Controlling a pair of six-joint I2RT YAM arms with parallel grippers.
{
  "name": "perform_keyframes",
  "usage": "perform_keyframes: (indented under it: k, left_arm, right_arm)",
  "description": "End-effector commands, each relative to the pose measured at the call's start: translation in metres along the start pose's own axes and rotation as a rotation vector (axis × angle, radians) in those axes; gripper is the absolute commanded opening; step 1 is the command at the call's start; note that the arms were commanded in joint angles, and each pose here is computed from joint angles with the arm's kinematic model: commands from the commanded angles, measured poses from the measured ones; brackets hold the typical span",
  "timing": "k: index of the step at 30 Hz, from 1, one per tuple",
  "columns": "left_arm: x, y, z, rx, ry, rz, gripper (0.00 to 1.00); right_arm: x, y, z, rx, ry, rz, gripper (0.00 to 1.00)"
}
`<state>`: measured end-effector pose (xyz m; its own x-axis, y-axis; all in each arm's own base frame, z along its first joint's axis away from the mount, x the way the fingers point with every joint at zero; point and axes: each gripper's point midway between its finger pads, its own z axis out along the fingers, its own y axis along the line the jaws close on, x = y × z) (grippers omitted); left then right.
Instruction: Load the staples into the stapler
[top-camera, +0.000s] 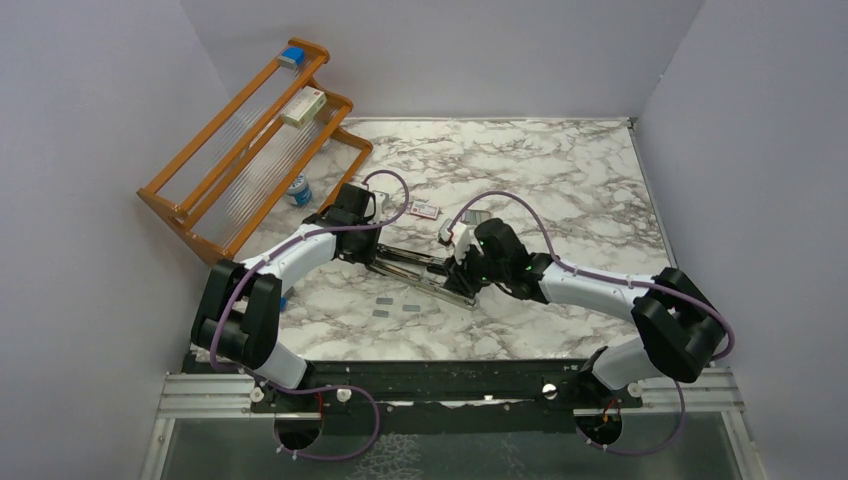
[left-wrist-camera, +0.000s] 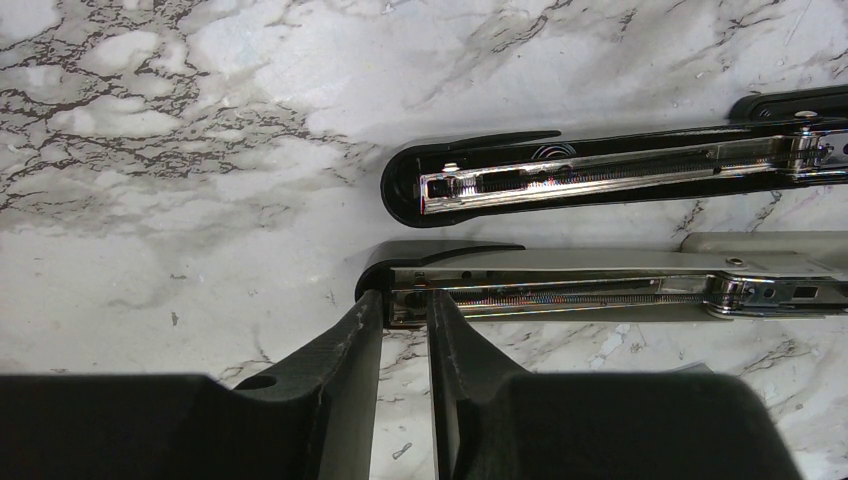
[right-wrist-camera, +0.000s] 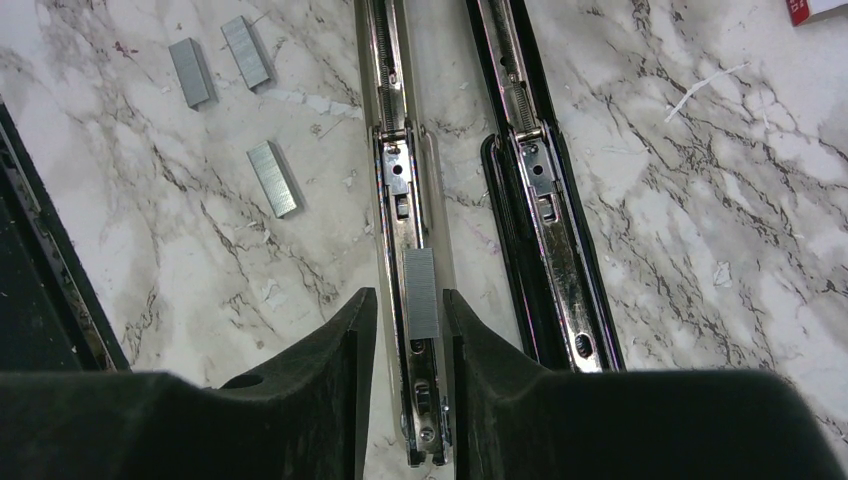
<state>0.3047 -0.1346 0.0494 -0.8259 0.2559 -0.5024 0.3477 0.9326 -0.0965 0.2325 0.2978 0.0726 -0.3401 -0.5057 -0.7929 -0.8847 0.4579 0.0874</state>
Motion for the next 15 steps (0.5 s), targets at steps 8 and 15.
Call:
perform_keyframes:
  k: [8, 15]
  left_arm:
    - [-0.0138, 0.0069, -0.0029, -0.029, -0.034, 0.016, 0.21]
    - [-0.0143, 0.0066, -0.0034, -0.027, -0.037, 0.015, 0.11]
  right_arm:
    - [-0.0080, -0.0019, 0.0048, 0.007, -0.037, 0.022, 0.35]
    - [-0.0082, -0.0039, 0.0035, 0.020, -0.035, 0.023, 0.35]
